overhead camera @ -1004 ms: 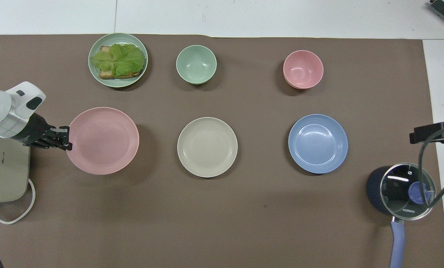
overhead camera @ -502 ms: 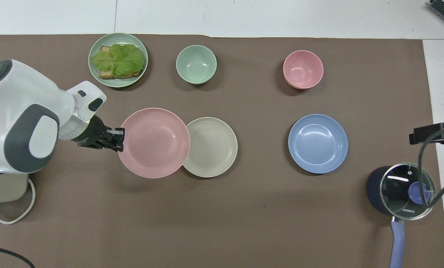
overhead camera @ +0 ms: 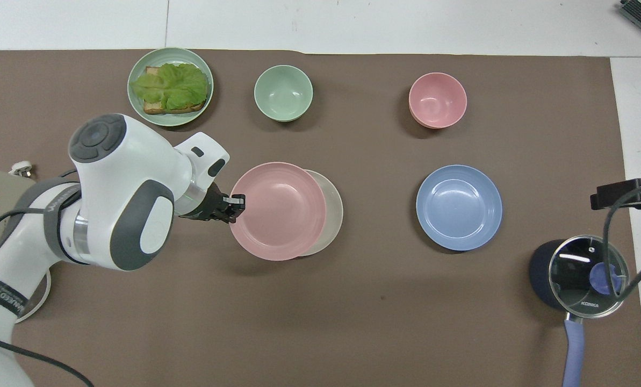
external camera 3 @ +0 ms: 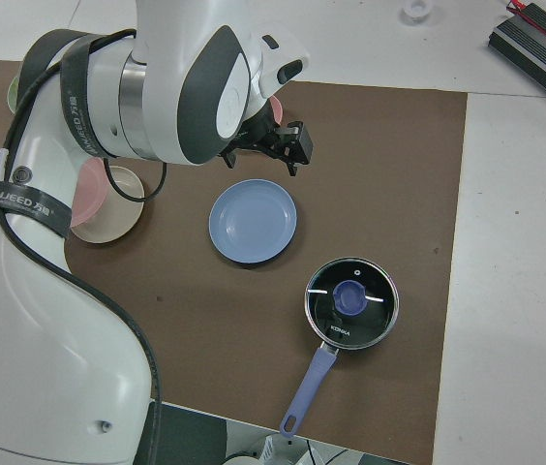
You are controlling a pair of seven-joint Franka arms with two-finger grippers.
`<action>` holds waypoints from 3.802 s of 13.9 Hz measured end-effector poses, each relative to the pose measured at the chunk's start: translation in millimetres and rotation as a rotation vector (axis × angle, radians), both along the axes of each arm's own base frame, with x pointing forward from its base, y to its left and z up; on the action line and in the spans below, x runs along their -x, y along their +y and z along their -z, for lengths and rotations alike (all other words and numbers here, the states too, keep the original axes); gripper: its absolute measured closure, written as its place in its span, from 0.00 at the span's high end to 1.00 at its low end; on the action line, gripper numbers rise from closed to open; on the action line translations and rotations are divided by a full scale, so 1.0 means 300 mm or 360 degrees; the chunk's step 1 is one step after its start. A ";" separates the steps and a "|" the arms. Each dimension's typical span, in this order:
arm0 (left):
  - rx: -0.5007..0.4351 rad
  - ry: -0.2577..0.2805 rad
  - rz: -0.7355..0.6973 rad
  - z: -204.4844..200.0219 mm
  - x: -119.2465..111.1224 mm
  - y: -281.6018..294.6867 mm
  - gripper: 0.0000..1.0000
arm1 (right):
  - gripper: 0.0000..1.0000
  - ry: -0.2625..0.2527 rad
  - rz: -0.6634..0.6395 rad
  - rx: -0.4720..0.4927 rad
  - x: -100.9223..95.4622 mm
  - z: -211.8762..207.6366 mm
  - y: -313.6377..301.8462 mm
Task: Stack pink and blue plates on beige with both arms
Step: 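Carry the pink plate with the left gripper onto the beige plate, then release the pink plate and withdraw the left gripper while the right gripper reaches, then grasp the blue plate's rim with the right gripper while the left gripper retracts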
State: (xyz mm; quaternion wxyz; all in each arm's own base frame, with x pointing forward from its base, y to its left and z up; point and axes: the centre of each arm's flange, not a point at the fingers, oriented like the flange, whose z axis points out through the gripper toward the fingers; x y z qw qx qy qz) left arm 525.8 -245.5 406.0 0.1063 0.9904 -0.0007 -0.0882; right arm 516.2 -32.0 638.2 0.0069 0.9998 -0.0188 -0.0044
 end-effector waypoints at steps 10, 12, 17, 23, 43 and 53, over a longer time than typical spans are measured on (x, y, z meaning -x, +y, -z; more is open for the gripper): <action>-0.0020 -0.0071 -0.0014 0.170 0.021 -0.129 0.05 | 1.00 0.0004 0.0001 -0.0001 0.003 0.004 -0.001; -0.0020 -0.0077 -0.0018 0.175 0.017 -0.128 0.08 | 1.00 0.0005 0.0001 -0.0001 0.003 0.004 -0.002; -0.0017 -0.0089 -0.0028 0.173 0.011 -0.123 0.61 | 1.00 0.0022 0.0002 -0.0002 0.004 0.022 -0.002; -0.0063 -0.0051 -0.0123 0.159 -0.057 0.030 1.00 | 1.00 0.0005 -0.0003 -0.0001 -0.037 0.239 -0.002; -0.0281 -0.0143 -0.0015 -0.441 -0.195 0.790 1.00 | 1.00 0.0064 0.0008 -0.0083 -0.197 1.091 0.013; -0.0288 -0.0245 -0.0016 -0.709 -0.093 0.799 1.00 | 0.23 0.0087 -0.0019 -0.0166 -0.171 1.124 -0.021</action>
